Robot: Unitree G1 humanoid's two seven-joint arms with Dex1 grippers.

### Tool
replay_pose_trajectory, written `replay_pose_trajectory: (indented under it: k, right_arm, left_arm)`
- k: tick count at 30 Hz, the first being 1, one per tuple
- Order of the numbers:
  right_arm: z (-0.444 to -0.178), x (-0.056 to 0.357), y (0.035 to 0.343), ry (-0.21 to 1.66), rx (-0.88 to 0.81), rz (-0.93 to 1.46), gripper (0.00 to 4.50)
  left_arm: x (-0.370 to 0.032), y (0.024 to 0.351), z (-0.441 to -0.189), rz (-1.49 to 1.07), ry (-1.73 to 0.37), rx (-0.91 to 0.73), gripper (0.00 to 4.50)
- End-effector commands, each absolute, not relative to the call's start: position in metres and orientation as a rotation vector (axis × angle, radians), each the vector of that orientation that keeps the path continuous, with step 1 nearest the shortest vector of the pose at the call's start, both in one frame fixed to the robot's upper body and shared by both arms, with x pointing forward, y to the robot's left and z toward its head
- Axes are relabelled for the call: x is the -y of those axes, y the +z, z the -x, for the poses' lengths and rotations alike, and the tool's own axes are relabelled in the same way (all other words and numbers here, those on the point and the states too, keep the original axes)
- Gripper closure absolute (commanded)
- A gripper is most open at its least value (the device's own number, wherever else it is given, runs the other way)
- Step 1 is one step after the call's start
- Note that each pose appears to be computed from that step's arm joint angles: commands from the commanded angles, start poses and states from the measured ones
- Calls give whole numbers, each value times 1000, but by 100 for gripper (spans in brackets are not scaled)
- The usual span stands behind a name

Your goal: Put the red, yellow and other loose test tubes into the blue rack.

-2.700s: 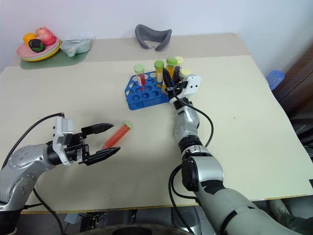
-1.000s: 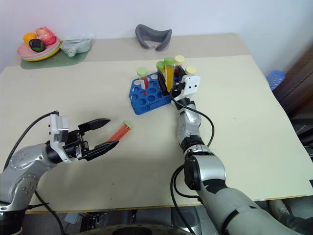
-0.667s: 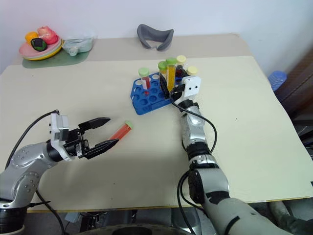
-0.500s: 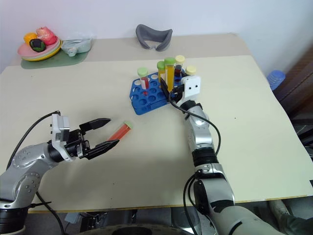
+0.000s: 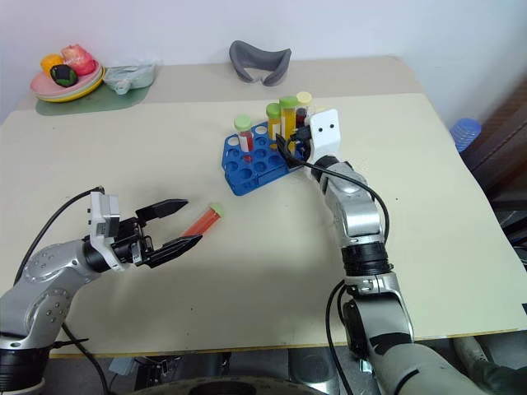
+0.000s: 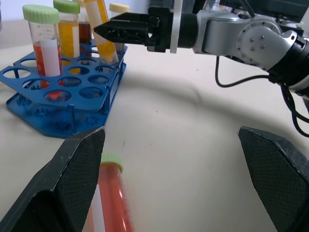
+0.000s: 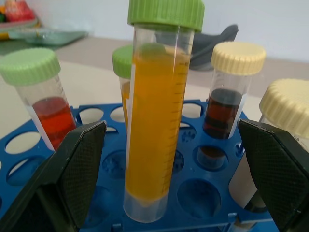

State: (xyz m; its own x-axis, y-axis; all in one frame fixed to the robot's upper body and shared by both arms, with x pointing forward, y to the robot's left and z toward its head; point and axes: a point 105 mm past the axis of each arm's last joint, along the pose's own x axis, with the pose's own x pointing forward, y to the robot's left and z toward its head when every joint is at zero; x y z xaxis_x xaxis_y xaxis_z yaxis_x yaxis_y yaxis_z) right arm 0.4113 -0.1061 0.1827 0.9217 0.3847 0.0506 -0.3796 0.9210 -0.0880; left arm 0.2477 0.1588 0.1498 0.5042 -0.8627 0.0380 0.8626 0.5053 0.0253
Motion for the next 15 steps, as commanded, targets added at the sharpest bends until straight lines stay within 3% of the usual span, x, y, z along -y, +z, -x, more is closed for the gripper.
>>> replay_pose_trajectory:
  k: [1,15]
  right_arm:
    - [-410,100,207,415,115,81,5]
    - [-418,95,220,462,99,65,5]
  left_arm:
    - [-157,159,-249,-16,-1010,106,0]
    - [-156,156,-254,2,-922,129,0]
